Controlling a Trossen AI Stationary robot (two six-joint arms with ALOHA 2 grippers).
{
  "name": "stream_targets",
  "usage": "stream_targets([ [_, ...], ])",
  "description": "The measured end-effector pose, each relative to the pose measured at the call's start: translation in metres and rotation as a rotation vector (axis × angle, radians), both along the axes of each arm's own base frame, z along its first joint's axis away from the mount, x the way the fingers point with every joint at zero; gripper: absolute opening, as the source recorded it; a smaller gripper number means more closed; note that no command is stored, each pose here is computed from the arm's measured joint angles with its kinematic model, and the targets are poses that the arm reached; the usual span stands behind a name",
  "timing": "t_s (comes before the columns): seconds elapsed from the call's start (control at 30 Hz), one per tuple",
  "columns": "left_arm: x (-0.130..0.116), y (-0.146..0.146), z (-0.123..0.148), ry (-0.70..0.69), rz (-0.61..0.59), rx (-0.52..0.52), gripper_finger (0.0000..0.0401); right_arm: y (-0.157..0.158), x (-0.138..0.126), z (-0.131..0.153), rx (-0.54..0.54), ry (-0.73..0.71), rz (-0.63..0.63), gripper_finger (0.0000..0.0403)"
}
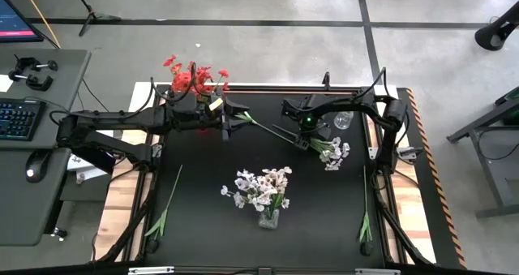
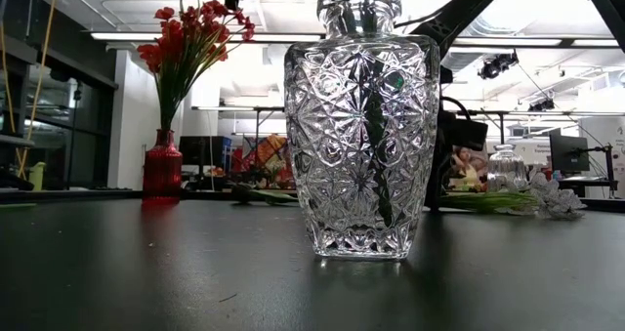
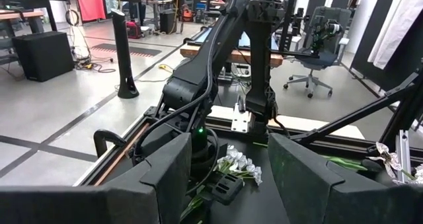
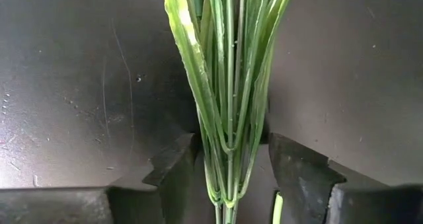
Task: Sort flowers into vase by color
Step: Put the white flowers into the bottom transparent vase
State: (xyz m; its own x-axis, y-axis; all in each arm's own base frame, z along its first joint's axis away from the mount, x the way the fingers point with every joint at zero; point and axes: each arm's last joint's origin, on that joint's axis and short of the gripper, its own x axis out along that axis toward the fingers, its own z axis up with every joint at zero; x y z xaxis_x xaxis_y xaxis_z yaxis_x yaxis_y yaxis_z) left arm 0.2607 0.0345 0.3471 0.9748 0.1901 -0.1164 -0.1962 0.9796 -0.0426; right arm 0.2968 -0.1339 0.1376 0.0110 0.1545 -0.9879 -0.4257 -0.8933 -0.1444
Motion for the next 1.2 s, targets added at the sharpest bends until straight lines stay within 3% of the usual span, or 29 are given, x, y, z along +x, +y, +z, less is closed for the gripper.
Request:
stream_targets([
  [0.2,0.0,0.0,0.0,0.0,0.0,0.0,0.0188,0.0,0.0,0.0,0.011,-0.005,-0.001,0.0176],
  [0.67,0.0,0.0,0.0,0.001,0.0,0.001,0.0188,0.009,0.004,-0.001,-0.097,0.034,0.044,0.0164],
  [0.73,0.0,0.0,0.0,0.001,-0.001,0.001,0.0188,0.011,0.006,-0.001,-0.11,0.035,0.052,0.0142],
  [0.9,0.0,0.001,0.0,0.001,0.022,0.004,0.0188,0.011,0.008,-0.001,-0.136,0.028,0.059,0.0034],
  [0.97,0.0,0.001,0.0,0.001,0.024,0.005,0.0188,0.011,0.008,-0.001,-0.15,0.032,0.06,0.0011],
  [1.2,0.0,0.001,0.0,0.001,0.026,0.005,0.0188,0.01,0.006,0.0,-0.154,0.049,0.058,0.005],
])
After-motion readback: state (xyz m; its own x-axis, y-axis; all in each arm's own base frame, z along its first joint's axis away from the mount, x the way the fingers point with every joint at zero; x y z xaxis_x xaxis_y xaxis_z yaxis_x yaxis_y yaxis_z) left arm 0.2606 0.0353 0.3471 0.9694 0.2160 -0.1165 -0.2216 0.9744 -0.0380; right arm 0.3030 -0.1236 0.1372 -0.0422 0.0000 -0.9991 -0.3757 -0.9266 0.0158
